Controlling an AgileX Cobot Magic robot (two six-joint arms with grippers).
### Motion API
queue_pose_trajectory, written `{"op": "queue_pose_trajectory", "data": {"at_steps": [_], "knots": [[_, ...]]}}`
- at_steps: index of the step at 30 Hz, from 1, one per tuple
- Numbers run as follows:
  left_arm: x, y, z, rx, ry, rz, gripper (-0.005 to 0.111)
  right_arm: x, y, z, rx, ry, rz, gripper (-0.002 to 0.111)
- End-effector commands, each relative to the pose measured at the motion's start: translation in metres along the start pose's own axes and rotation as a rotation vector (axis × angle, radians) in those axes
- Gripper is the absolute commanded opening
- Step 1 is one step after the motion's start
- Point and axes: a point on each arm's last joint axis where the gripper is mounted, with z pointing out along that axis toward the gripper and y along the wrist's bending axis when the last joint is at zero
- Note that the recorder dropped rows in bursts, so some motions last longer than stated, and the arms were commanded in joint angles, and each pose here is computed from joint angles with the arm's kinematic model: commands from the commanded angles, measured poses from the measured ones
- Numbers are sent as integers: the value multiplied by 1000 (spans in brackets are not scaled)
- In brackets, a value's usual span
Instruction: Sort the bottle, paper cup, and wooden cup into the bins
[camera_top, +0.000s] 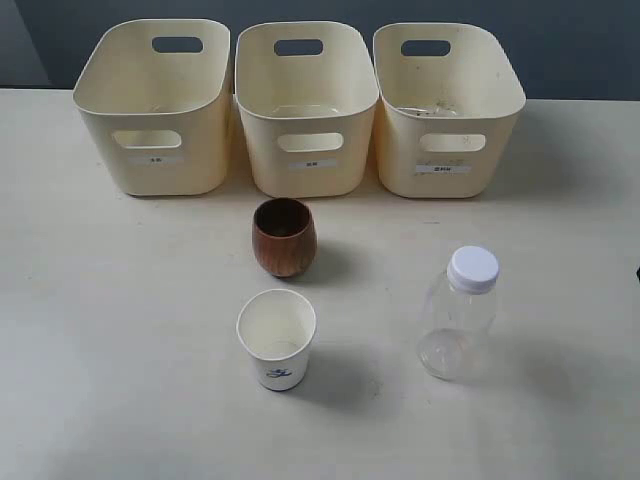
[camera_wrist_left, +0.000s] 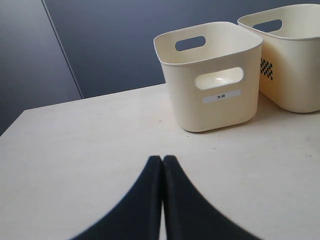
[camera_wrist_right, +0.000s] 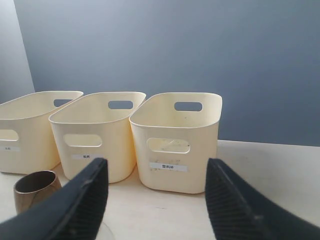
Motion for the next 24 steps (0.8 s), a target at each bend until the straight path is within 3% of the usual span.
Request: {"op": "queue_pose_trajectory", "data": {"at_steps": [1,24], "knots": [[0,0,0,4,-5,-6,0,0,-1,0,14,-5,-7,55],[0,0,0,4,-5,-6,0,0,-1,0,17,-6,-9,55]]}}
